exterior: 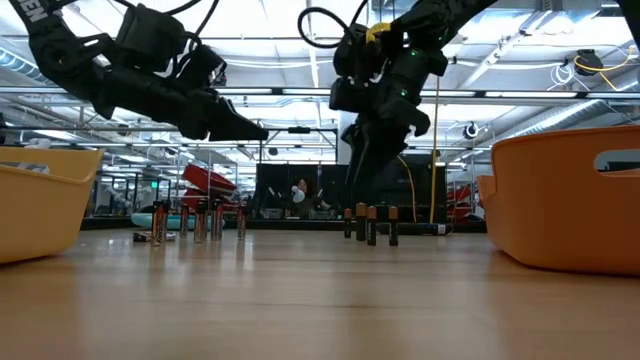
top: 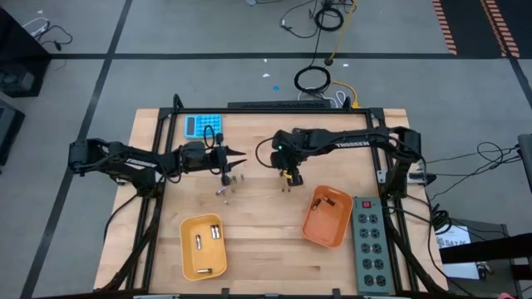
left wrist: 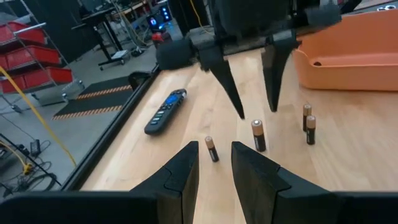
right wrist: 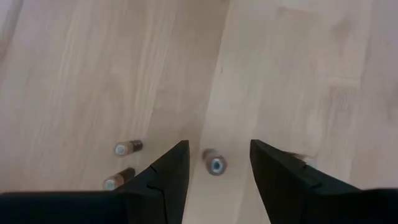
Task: Sort batteries
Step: Put the brown battery into the orange bin
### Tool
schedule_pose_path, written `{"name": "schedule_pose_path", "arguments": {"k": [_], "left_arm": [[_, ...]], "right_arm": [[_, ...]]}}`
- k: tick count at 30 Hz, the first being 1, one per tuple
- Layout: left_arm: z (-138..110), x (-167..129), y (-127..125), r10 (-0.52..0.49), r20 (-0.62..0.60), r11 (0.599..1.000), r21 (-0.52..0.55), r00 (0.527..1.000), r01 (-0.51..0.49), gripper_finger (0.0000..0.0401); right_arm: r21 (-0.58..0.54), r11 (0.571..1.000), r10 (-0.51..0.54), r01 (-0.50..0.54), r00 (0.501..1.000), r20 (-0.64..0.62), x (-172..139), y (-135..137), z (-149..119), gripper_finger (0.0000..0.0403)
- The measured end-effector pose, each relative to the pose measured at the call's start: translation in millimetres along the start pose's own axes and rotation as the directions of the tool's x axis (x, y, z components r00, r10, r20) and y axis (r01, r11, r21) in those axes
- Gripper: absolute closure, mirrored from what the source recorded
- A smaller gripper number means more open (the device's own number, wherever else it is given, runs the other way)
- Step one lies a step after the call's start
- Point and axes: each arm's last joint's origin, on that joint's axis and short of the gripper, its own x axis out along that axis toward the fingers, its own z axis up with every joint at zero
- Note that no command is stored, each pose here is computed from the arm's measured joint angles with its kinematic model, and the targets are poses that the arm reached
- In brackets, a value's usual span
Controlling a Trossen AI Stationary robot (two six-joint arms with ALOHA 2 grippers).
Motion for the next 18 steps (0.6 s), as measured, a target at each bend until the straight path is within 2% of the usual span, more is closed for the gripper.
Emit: {"name": "schedule_pose_path", "arguments": {"k": [18], "left_arm": [[-1.5, 0.0, -0.6, -0.007, -0.016, 1.0, -0.001, 1.0, 0.007, 0.0296]], "right_arm": [[-0.002, 1.0, 0.027, -0.027, 0.998, -0.058, 37.1, 3.9, -12.2, 0.0246]]}}
